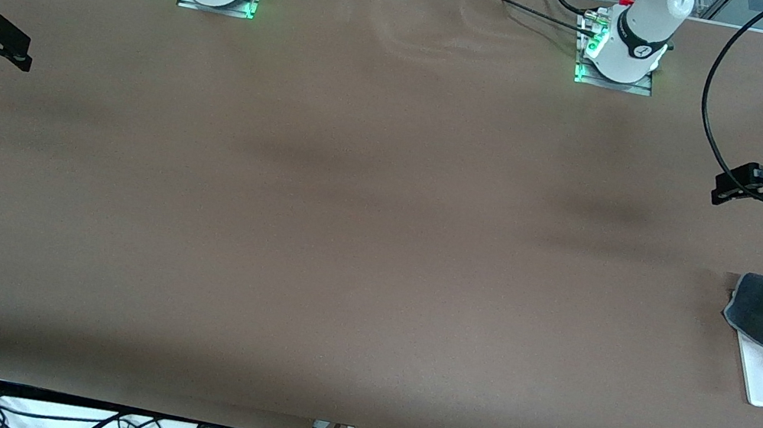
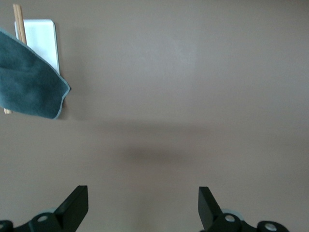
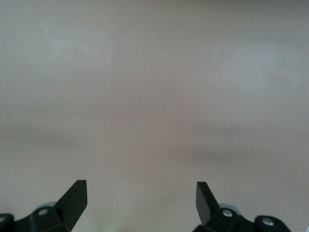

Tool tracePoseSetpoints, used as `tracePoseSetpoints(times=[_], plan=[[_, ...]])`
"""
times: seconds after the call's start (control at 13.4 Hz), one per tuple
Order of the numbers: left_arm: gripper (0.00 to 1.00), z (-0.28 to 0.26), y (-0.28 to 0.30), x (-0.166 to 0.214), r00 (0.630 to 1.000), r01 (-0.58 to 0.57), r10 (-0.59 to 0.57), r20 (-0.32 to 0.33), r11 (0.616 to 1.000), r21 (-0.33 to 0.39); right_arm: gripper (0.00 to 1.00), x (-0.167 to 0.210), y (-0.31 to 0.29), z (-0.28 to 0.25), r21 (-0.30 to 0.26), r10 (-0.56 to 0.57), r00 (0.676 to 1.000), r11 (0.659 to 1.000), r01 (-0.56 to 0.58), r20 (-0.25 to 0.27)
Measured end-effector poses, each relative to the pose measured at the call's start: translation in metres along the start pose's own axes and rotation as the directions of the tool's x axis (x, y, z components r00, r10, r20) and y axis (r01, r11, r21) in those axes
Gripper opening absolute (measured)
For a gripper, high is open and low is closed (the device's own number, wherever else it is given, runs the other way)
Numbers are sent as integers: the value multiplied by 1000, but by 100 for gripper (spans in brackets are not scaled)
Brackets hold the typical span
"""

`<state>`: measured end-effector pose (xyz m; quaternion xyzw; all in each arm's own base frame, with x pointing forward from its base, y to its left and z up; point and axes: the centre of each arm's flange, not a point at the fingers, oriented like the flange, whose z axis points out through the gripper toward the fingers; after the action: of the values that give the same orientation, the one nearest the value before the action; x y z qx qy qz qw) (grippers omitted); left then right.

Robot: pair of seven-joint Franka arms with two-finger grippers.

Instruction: Pass towel and hang on rack

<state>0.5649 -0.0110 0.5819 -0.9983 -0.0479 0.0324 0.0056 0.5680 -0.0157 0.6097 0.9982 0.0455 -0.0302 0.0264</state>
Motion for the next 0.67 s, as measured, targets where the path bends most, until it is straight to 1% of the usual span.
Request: tracePoseSetpoints(times=[0.15, 0.67], plan=[[100, -1, 1, 2, 1000, 0, 0, -15, 1000, -4, 100, 0, 0, 0, 0, 0, 1000, 1000, 0, 0], [100, 4, -1, 9, 999, -1, 1, -33, 1000, -21, 100, 1, -7, 0, 0, -13, 1000, 1000, 13, -1]])
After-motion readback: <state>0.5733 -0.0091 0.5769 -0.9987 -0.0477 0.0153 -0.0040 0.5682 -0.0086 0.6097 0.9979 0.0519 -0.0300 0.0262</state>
